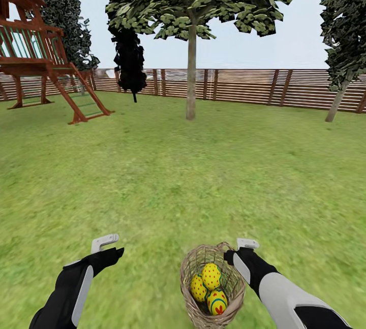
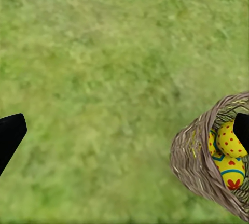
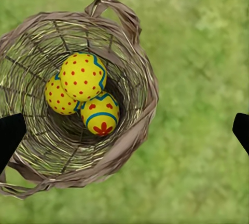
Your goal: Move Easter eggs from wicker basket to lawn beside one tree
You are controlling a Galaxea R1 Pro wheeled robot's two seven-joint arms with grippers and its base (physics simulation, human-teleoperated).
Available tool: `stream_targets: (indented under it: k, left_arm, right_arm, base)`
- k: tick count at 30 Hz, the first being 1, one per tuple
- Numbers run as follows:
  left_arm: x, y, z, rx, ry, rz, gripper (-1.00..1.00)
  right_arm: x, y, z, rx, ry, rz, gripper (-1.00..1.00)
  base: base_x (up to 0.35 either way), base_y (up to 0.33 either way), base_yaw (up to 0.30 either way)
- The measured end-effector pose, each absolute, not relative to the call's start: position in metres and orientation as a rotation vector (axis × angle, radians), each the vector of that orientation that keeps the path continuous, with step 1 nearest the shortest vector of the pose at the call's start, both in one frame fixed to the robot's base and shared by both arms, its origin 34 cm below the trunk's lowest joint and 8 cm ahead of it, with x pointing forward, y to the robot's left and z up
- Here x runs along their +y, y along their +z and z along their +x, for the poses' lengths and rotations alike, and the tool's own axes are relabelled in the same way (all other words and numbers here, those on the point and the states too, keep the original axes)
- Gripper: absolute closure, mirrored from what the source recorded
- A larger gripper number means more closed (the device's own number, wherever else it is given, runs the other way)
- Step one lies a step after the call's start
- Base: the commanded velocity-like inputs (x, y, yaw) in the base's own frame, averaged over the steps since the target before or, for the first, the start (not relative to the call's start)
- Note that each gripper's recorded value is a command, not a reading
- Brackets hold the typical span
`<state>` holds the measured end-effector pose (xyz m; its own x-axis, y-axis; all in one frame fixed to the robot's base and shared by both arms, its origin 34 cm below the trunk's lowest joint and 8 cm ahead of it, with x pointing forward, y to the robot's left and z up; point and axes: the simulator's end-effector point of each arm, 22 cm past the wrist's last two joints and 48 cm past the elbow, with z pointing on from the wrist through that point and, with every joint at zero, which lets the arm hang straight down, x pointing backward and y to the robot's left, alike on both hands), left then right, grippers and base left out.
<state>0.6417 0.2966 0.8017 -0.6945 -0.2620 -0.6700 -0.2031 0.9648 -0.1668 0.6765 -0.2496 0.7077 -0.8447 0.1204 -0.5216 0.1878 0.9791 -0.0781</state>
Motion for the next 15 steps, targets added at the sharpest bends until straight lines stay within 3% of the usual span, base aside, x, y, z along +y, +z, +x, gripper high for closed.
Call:
stream_targets:
  k: [15]
  left_arm:
    - [0.298, 0.782, 0.644, 2.356, -0.101, -0.326, -1.00]
  right_arm:
    - [-0.249, 0.687, 0.678, 2.586, -0.171, 0.215, -1.00]
  base:
    - [0.000, 0.000, 0.000]
